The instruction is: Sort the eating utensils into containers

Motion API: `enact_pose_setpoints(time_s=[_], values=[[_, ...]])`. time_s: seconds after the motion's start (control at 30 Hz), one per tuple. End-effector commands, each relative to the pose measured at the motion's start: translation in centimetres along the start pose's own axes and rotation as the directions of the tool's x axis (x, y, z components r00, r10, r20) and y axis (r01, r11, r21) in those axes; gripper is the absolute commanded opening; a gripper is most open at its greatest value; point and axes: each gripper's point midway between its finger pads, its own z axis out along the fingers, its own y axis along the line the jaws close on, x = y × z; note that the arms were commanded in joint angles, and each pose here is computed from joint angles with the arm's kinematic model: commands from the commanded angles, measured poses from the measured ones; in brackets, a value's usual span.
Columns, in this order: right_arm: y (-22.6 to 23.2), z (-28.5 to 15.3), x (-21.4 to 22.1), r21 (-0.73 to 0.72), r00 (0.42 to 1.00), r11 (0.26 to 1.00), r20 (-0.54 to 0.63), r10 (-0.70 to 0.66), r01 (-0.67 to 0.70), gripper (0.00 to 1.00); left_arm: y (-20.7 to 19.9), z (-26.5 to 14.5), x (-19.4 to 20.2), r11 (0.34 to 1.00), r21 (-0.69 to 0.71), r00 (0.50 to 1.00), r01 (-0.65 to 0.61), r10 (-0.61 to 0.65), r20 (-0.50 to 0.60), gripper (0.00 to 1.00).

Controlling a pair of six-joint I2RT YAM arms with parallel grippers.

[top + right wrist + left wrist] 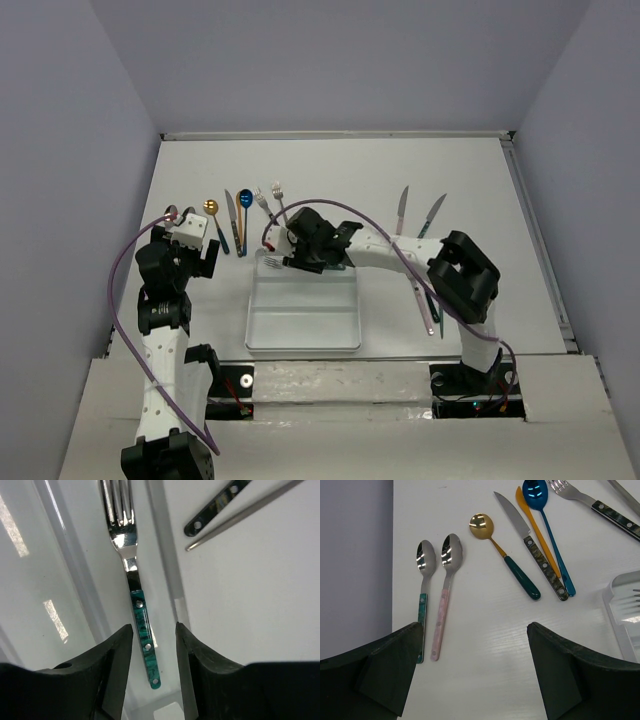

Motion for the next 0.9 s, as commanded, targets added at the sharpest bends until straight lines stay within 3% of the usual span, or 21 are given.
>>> enact_pose_setpoints(time_s=[0.0,0.07,0.13,0.17,0.2,0.23,0.3,0.33,0.4,0.53,0.7,0.87], values=[[-4.6,-8.1,-5.4,0.193,0.956,0.948,0.203,0.213,-0.252,0.45,0.1,0.1,-0.2,1.0,-0.011,1.0,0.007,-0.006,0.019,0.99],[-5.2,-10.3,-4.5,0.226,0.879,0.859,0.254,0.404,-0.46,0.45,0.2,0.0,-0.3,1.0,-0.014,1.0,0.006,-0.006,0.021,0.99],[-6.8,-14.7,-2.5,0.257,0.737,0.697,0.348,0.579,-0.669,0.49,0.2,0.0,-0.3,1.0,-0.015,1.0,0.007,-0.007,0.024,0.99],[-6.6,-14.9,1.7,0.317,0.698,0.622,0.306,0.647,-0.716,0.55,0.2,0.0,-0.3,1.0,-0.014,1.0,0.005,-0.005,0.026,0.99],[-6.9,-17.6,3.0,0.316,0.637,0.553,0.352,0.686,-0.77,0.57,0.1,0.0,-0.2,1.0,-0.012,1.0,0.006,-0.005,0.024,0.99],[-6.6,-18.2,5.1,0.309,0.543,0.452,0.364,0.757,-0.837,0.59,0.1,-0.1,-0.4,1.0,-0.013,1.0,0.005,-0.005,0.027,0.99],[-6.2,-19.0,10.0,0.343,0.429,0.313,0.348,0.834,-0.886,0.65,0.1,0.0,-0.3,1.0,-0.012,1.0,0.004,-0.004,0.024,0.99],[-5.2,-19.4,14.6,0.36,0.33,0.207,0.325,0.886,-0.91,0.66,0.1,0.0,-0.3,1.0,-0.011,1.0,0.004,-0.004,0.022,0.99],[-3.5,-19.9,19.5,0.35,0.213,0.099,0.304,0.929,-0.932,0.66,0.1,0.0,-0.2,1.0,-0.012,1.0,0.004,-0.004,0.022,0.99],[-2.6,-21.0,23.0,0.362,0.097,-0.026,0.316,0.944,-0.932,0.66,0.1,0.0,-0.3,1.0,-0.01,1.0,0.003,-0.003,0.023,0.99],[-3.4,-20.0,26.0,0.408,0.019,-0.088,0.251,0.968,-0.909,0.66,0.1,-0.1,-0.2,1.0,-0.013,1.0,0.004,-0.004,0.025,0.99],[-1.3,-18.0,28.6,0.471,-0.086,-0.126,0.106,0.991,-0.873,0.55,0.2,-0.2,-0.3,1.0,-0.019,1.0,0.004,-0.004,0.029,0.99]])
